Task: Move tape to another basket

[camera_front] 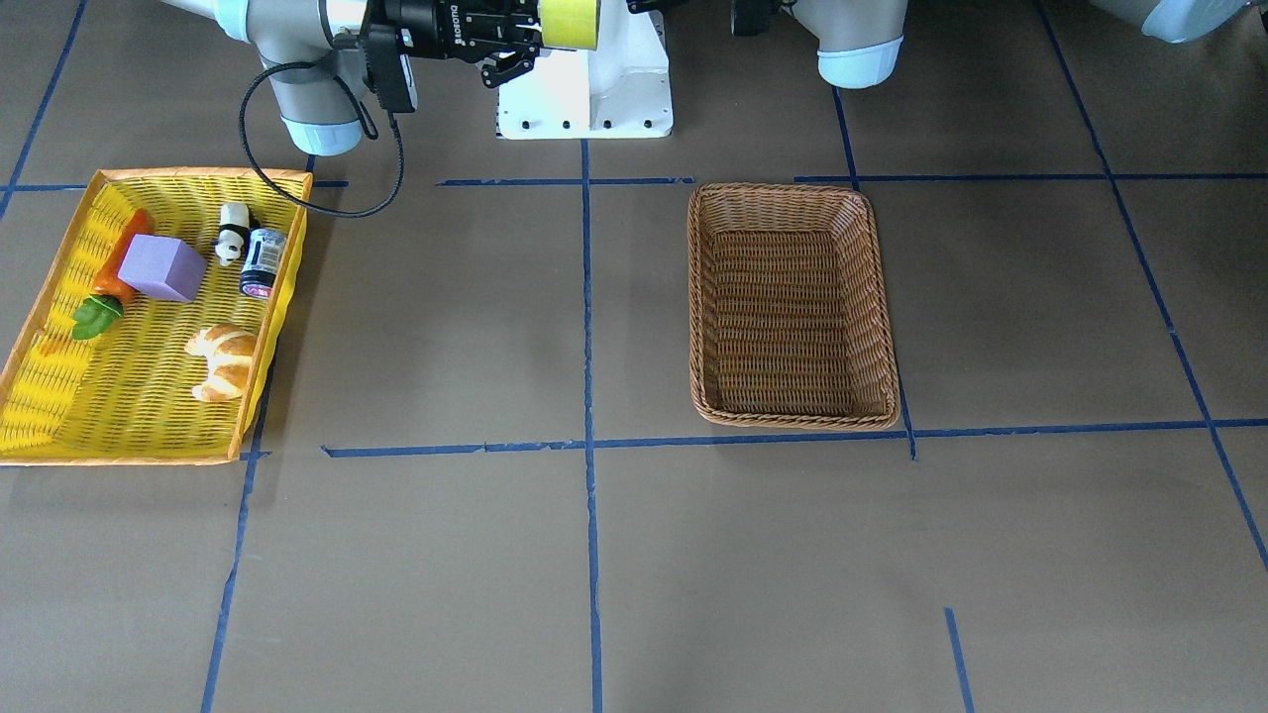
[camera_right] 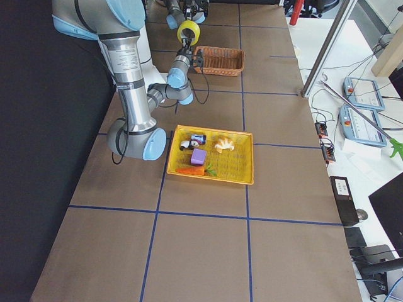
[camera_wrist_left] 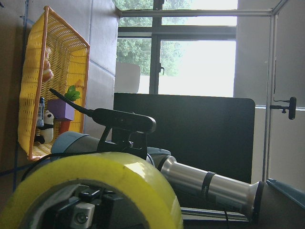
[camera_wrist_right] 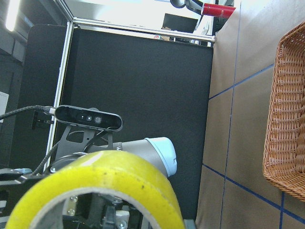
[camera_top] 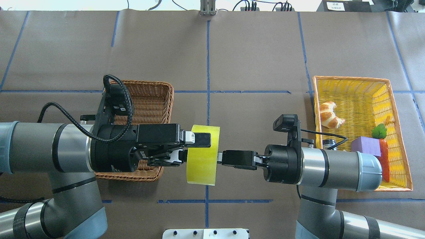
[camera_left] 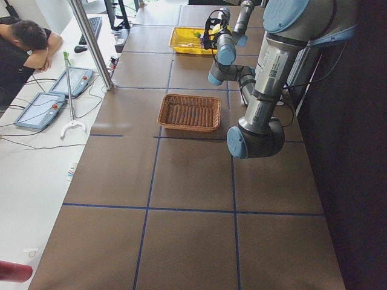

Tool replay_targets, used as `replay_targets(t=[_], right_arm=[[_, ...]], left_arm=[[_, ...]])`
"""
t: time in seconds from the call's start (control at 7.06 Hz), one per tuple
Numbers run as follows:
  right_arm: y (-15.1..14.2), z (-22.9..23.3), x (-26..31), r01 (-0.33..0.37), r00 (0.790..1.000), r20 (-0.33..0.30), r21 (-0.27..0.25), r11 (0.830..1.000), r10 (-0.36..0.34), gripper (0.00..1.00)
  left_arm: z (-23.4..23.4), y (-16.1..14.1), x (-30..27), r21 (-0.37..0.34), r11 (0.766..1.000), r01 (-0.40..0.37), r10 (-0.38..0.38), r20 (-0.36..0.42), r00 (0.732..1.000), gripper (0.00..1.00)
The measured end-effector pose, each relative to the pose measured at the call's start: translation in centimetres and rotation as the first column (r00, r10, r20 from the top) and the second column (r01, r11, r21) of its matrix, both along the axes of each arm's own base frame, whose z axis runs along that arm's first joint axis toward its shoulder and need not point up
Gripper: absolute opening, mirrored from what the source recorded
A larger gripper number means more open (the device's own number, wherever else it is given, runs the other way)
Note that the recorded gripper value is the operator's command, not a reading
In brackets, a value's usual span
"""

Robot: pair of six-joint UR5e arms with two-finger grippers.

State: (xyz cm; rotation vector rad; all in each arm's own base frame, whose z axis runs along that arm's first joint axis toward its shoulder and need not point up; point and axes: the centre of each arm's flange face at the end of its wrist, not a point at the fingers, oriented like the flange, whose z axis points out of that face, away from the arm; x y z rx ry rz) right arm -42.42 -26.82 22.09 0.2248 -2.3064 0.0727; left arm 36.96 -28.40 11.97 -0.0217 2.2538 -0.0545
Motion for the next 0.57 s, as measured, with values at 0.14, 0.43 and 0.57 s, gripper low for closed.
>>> replay_targets(t=[0.14, 0.43, 0.57], right_arm=[[0.09, -0.14, -0.08, 0.002, 1.000, 0.003, 0.001, 1.000, -0.002, 0.02], [0.13, -0.26, -0.12, 0.002, 1.000, 0.005, 0.001, 1.000, -0.002, 0.02], [0.12, -0.24, -0.17, 0.002, 1.000, 0.004, 0.001, 1.000, -0.002, 0.03]], left_arm=[[-0.08, 0.05, 0.01, 0.001, 1.000, -0.002, 0.002, -0.002, 1.000, 0.77], [-0.16, 0.24, 0.14, 0.000, 1.000, -0.008, 0.008, -0.002, 1.000, 0.20], [-0.16, 0.50, 0.34, 0.000, 1.000, -0.015, 0.015, -0.002, 1.000, 0.14]])
